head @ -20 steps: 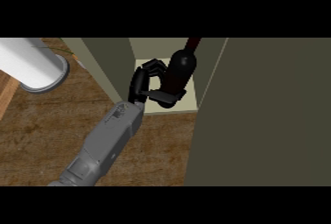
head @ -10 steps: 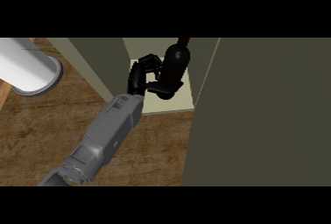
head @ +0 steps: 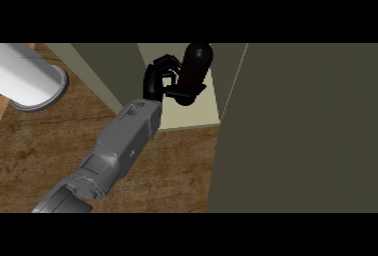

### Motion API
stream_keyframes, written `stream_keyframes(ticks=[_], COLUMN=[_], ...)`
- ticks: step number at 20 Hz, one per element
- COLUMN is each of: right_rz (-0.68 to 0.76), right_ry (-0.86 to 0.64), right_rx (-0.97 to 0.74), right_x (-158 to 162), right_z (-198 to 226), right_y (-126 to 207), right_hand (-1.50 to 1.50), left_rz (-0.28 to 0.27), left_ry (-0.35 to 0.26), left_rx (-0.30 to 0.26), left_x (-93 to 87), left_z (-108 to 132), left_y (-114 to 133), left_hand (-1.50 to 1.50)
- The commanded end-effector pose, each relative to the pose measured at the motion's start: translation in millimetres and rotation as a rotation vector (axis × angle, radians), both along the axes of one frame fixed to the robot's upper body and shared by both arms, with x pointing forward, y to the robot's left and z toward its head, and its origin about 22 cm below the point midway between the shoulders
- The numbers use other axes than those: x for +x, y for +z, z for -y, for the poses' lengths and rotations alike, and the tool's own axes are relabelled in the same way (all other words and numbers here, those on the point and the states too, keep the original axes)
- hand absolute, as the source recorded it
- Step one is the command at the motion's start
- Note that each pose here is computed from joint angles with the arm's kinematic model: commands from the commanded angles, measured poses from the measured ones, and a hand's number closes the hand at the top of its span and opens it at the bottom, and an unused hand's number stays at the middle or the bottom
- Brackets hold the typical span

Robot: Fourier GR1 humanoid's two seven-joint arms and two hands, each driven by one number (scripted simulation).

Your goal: Pick up the wine, place it into the cabinet and close the cabinet

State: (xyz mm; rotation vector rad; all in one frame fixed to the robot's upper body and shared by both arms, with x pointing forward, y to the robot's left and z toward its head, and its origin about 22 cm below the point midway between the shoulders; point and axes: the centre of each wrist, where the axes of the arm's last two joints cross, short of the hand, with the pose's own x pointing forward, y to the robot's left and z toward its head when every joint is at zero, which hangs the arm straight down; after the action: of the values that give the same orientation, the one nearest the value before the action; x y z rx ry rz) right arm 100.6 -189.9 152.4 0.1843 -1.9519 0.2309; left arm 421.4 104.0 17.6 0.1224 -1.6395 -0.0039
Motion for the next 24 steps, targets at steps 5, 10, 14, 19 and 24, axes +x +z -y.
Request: stream_keyframes(ticks=[5, 10, 14, 19, 24], right_rz=[-0.014, -0.005, 0.015, 0.014, 0.012], right_ry=[0.083, 0.098, 0.09, 0.116, 0.091], right_rx=[0.106, 0.067, 0.065, 0.106, 0.075], right_x=[-25.3, -21.0, -19.1, -26.0, -24.3], right_z=[4.3, 4.2, 6.1, 3.8, 7.5], right_y=[26.7, 22.1, 19.3, 22.1, 22.8], right_hand=[-1.5, -1.5, -1.5, -1.5, -1.5], left_rz=[0.054, 0.065, 0.083, 0.11, 0.164], left_ry=[0.057, 0.108, 0.146, 0.112, 0.015], left_rx=[0.099, 0.168, 0.205, 0.121, 0.012], left_x=[6.9, 14.4, 16.9, 21.6, 26.9], left_z=[-27.1, -28.6, -25.9, -35.3, -35.1], left_y=[0.5, 13.1, 18.4, 26.8, 39.9], left_hand=[-1.5, -1.5, -1.5, -1.5, -1.5])
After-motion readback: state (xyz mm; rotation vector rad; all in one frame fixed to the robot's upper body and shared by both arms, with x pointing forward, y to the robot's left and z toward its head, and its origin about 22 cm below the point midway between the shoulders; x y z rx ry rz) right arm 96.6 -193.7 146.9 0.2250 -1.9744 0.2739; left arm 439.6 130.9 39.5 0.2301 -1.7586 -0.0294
